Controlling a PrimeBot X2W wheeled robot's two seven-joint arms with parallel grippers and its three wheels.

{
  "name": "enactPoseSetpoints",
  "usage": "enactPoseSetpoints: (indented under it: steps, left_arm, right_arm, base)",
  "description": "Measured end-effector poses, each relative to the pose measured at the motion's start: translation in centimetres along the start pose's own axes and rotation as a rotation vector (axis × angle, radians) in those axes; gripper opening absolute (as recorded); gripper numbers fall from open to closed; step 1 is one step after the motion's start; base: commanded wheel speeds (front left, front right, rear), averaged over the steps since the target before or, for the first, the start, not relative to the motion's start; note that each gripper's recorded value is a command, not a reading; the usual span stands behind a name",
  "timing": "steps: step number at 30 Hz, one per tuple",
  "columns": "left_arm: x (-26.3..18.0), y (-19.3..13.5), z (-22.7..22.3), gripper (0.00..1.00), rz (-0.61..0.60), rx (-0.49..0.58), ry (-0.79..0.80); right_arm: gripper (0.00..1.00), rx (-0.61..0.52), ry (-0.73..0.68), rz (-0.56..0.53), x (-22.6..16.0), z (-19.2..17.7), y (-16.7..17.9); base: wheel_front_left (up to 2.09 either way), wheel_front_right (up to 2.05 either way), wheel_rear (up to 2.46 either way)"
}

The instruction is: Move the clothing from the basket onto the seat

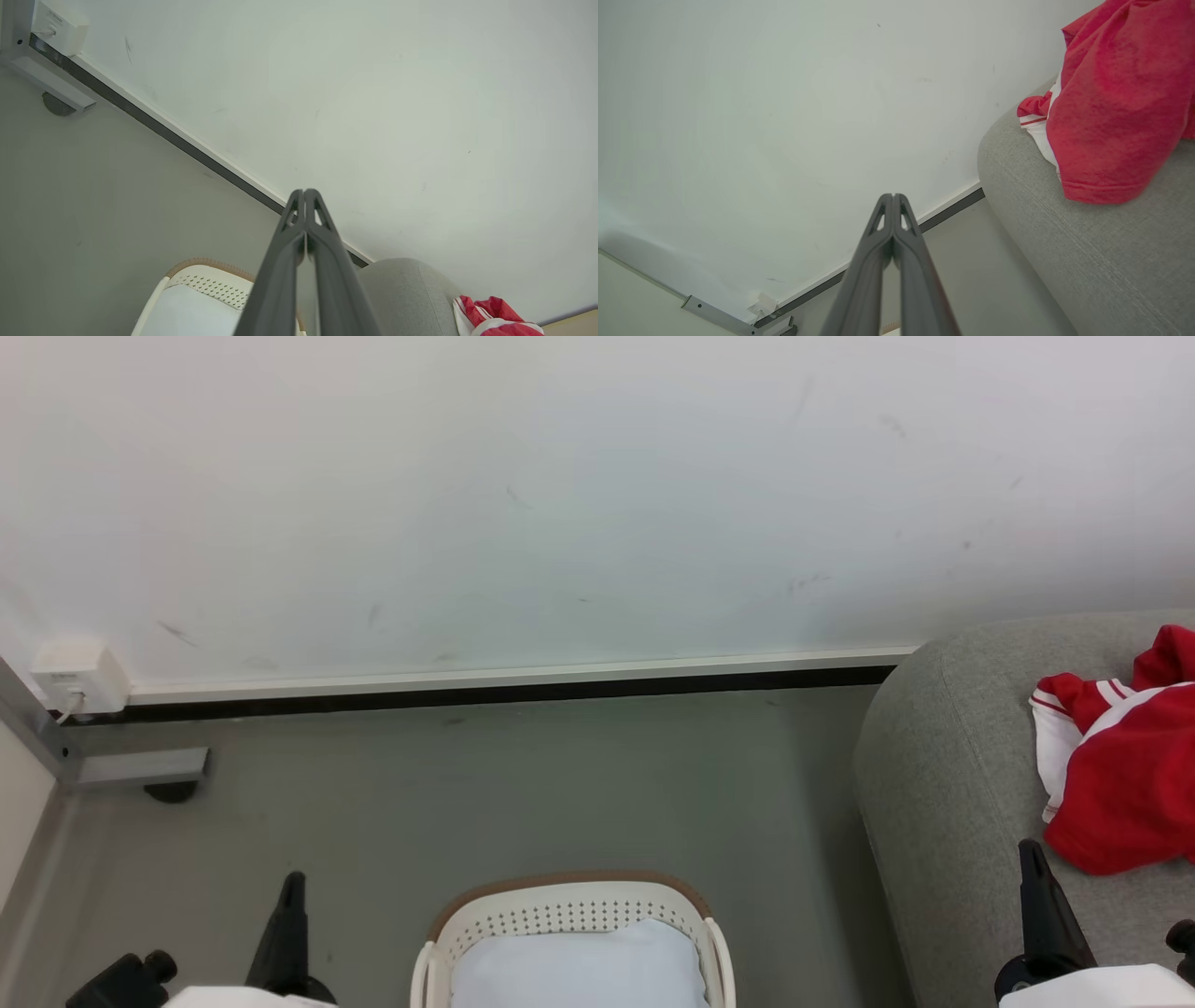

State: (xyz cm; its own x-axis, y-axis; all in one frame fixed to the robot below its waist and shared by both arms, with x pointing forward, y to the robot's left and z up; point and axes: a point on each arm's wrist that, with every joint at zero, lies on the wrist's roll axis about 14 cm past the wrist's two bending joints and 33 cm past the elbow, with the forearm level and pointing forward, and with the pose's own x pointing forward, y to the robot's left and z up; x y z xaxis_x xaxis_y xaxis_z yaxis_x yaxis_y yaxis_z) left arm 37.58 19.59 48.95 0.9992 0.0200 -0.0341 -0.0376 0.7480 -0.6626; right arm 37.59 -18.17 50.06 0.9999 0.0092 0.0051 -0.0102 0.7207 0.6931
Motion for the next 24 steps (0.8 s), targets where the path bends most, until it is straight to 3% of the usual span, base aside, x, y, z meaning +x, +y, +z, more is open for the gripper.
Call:
enactPoseSetpoints:
  steps: [24]
  left_arm:
    - [0.38, 0.11, 0.22, 0.00, 0.018, -0.289, 0.010]
  right_arm:
    - [0.00, 0.269, 0.003, -0.033, 0.37, 0.49, -0.73]
  base:
    - [0.00, 0.00, 0.00]
